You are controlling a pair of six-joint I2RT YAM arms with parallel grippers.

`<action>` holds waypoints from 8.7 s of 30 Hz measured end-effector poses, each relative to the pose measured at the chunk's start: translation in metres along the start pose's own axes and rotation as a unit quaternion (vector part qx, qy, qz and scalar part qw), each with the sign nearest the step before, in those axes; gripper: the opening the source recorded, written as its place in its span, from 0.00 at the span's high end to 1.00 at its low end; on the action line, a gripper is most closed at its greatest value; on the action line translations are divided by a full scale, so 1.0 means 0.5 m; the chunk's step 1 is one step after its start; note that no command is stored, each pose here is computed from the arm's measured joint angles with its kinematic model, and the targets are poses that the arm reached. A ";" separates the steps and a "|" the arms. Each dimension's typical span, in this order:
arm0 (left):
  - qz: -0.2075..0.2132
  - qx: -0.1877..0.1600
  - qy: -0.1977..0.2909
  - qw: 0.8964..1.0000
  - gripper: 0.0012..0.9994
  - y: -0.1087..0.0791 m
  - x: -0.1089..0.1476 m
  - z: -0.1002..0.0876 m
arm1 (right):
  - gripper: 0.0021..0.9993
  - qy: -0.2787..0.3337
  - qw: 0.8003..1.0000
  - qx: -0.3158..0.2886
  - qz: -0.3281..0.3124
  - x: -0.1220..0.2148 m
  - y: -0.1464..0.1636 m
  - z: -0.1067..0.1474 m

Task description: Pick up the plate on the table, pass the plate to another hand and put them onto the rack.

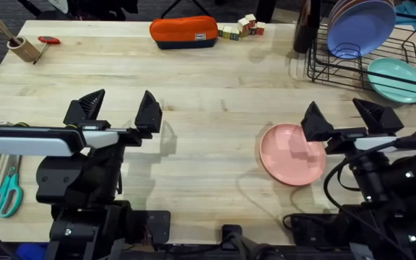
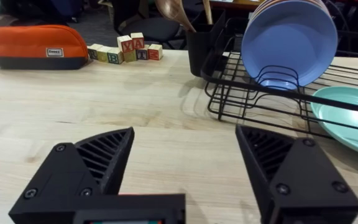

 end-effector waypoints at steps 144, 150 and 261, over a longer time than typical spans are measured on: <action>0.024 -0.038 0.609 0.792 0.00 -0.569 -0.028 0.333 | 0.01 0.322 0.937 -0.090 0.102 0.092 -0.181 -0.276; 0.009 -0.044 0.608 0.793 0.00 -0.563 -0.037 0.363 | 0.01 0.322 0.937 -0.090 0.102 0.092 -0.181 -0.276; 0.028 0.134 0.613 0.778 0.96 -0.349 -0.303 -0.160 | 0.01 0.298 0.914 -0.237 -0.139 -0.087 -0.036 -0.298</action>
Point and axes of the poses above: each hand's point on the last joint's axis, 136 mm out from that joint toward the fingers, its own x axis back along the fingers, its own y axis along the line the jaws close on, z = x × y, the point moved 2 cm from there along x, back along the fingers, and after that the axes turned 15 degrees about x, right-handed, at the moved point
